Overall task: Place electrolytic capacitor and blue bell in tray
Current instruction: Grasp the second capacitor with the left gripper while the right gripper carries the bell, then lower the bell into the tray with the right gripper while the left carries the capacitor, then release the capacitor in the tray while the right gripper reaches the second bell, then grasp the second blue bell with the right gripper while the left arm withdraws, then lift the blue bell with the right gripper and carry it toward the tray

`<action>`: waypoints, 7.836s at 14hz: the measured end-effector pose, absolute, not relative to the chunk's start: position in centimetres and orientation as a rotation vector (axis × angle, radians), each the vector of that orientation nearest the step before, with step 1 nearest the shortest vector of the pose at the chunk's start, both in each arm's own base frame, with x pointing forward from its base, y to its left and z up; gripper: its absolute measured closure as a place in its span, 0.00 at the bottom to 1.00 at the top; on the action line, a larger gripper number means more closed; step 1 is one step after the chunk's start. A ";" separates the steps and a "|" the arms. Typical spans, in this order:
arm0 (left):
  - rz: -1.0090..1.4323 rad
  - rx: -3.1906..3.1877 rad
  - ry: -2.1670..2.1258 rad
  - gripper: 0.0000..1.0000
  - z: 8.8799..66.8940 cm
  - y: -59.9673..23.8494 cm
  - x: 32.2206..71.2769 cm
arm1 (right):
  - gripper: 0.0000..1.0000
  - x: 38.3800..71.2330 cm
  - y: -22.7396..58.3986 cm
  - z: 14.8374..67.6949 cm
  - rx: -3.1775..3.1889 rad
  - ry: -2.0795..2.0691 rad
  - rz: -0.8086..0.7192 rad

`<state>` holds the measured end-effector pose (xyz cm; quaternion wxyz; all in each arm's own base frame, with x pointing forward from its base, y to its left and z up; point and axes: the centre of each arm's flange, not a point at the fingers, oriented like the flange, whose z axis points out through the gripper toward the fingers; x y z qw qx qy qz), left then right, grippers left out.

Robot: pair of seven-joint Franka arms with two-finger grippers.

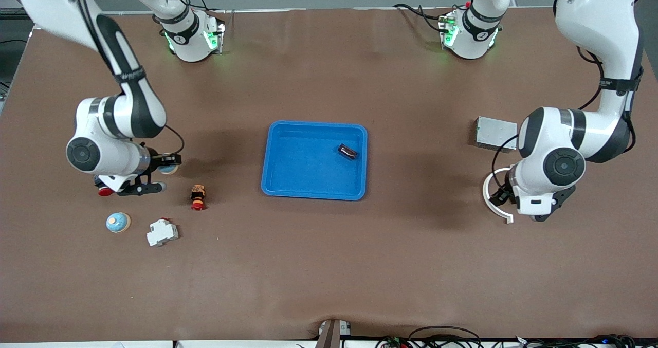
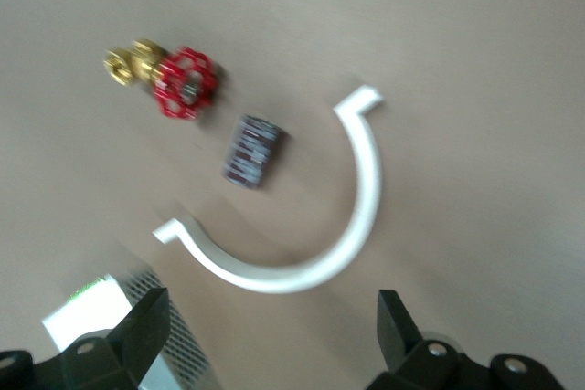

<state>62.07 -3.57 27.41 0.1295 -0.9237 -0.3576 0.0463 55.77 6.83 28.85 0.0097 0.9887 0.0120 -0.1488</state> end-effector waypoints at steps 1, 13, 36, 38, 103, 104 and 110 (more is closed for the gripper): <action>0.144 -2.682 -1.033 0.00 26.6 -2.4 61.8 | 0.33 55.4 10.0 30.4 3.083 -0.029 -0.457; 0.077 -2.794 -0.984 0.39 19.4 2.7 62.3 | 0.33 51.8 34.6 28.1 3.092 -0.517 -0.349; -0.051 -2.837 -1.233 0.67 31.6 -15.2 62.1 | 0.33 46.7 38.3 19.7 3.102 -0.420 -0.339; -0.055 -2.848 -1.274 0.67 32.2 -18.6 61.7 | 0.33 46.1 38.6 19.4 3.102 -0.407 -0.340; -0.167 -3.020 -0.383 0.00 64.9 -3.0 57.6 | 0.00 68.0 -14.3 19.5 2.833 1.138 -0.009; -0.157 -3.018 -0.375 0.00 65.4 -3.1 57.0 | 0.00 67.9 -14.5 19.1 2.834 1.139 -0.010; -0.094 -3.021 -0.214 0.00 65.9 -2.4 55.7 | 0.00 67.8 -14.5 17.4 2.835 1.143 -0.001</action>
